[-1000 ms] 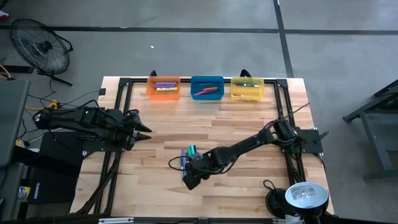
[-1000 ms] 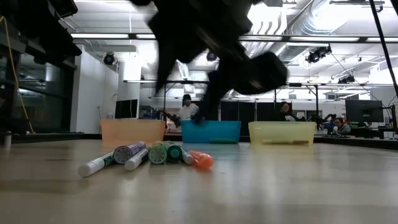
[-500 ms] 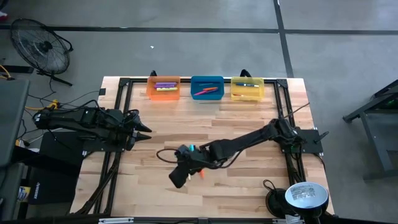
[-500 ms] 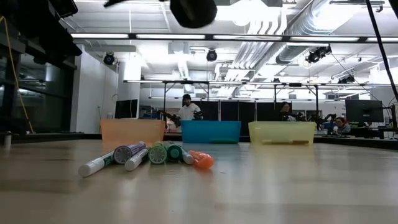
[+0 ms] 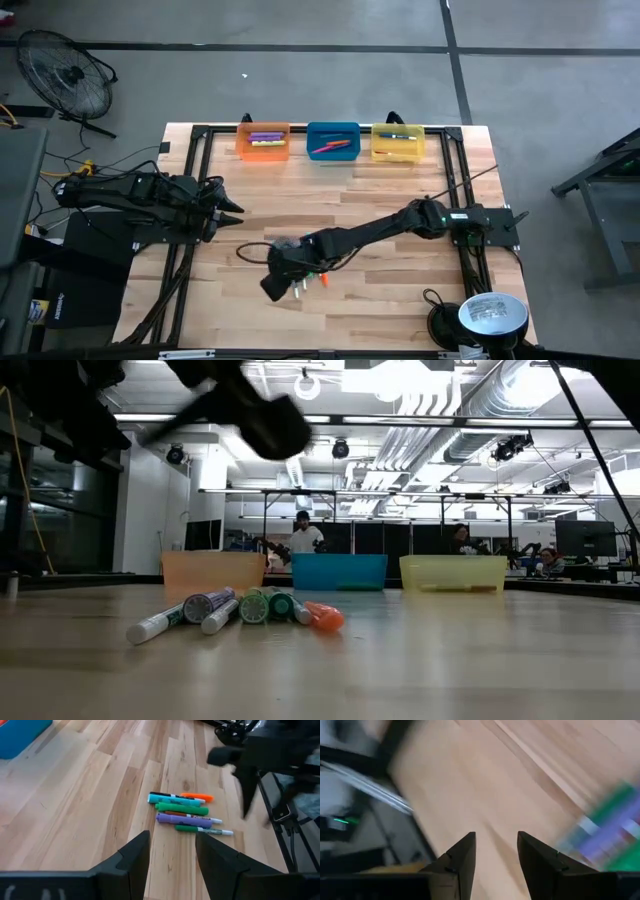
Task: Pick & Place Markers
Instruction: Put the orange pen into the blue bin
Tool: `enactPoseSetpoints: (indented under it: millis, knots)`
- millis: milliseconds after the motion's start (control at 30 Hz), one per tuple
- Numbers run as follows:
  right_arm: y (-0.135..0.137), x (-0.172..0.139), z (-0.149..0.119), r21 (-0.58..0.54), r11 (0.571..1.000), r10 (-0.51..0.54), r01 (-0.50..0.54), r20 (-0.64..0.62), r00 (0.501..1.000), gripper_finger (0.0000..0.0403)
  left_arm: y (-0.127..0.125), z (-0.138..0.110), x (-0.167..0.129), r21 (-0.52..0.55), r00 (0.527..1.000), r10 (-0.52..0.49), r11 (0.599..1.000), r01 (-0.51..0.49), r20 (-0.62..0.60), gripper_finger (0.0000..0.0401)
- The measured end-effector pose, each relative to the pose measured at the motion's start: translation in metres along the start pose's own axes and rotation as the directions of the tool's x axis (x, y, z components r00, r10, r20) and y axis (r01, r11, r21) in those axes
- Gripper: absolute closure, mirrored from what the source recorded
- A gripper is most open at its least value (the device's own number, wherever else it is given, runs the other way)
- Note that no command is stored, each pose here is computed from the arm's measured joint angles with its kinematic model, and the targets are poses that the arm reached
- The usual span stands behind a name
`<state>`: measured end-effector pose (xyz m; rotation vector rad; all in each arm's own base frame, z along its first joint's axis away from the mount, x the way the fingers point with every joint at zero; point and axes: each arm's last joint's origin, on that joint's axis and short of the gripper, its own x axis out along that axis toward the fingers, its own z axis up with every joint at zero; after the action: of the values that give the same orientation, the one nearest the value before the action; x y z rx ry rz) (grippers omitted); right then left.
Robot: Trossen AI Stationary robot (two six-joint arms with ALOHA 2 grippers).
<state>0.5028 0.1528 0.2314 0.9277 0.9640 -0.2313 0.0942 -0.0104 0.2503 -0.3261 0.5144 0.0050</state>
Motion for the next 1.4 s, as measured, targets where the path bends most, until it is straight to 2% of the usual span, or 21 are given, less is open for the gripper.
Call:
enactPoseSetpoints:
  millis: [133, 233, 400, 533, 700, 833, 1067, 1200, 1400]
  knots:
    - [-0.016, -0.003, -0.010, 0.061, 0.983, -0.168, 0.175, -0.107, 0.980, 0.0271, 0.000, 0.000, 0.000, 0.000, 1.000, 0.000, 1.000, 0.000, -0.002, 0.0245]
    - [-0.025, -0.006, -0.015, 0.103, 0.956, -0.254, 0.274, -0.174, 0.951, 0.0271, 0.000, 0.000, 0.000, 0.000, 1.000, 0.000, 1.000, 0.000, -0.001, 0.0245]
    - [-0.032, -0.009, -0.018, 0.151, 0.924, -0.319, 0.352, -0.207, 0.925, 0.0271, 0.000, 0.000, 0.000, 0.000, 1.000, 0.000, 1.000, 0.000, -0.001, 0.0245]
    - [-0.037, -0.010, -0.020, 0.147, 0.899, -0.381, 0.413, -0.204, 0.902, 0.0270, 0.000, 0.000, 0.000, 0.000, 1.000, 0.000, 1.000, 0.000, -0.001, 0.0245]
    - [-0.053, 0.004, -0.027, 0.173, 0.869, -0.415, 0.464, -0.255, 0.873, 0.0260, 0.000, 0.000, 0.000, 0.000, 1.000, -0.001, 1.000, 0.001, -0.002, 0.0245]
    - [-0.064, 0.019, -0.034, 0.201, 0.864, -0.396, 0.462, -0.293, 0.870, 0.0232, 0.000, 0.000, 0.000, 0.000, 1.000, -0.002, 1.000, 0.002, -0.002, 0.0245]
    - [-0.073, 0.029, -0.038, 0.217, 0.854, -0.407, 0.473, -0.289, 0.867, 0.0185, 0.000, 0.000, 0.000, 0.000, 1.000, -0.002, 1.000, 0.002, -0.002, 0.0245]
    - [-0.081, 0.033, -0.042, 0.211, 0.839, -0.434, 0.502, -0.297, 0.850, 0.0183, 0.000, 0.000, 0.000, 0.000, 1.000, -0.002, 1.000, 0.002, -0.002, 0.0245]
    - [-0.086, 0.034, -0.043, 0.203, 0.826, -0.469, 0.526, -0.268, 0.841, 0.0209, 0.000, 0.000, 0.000, 0.000, 1.000, -0.001, 1.000, 0.001, -0.002, 0.0245]
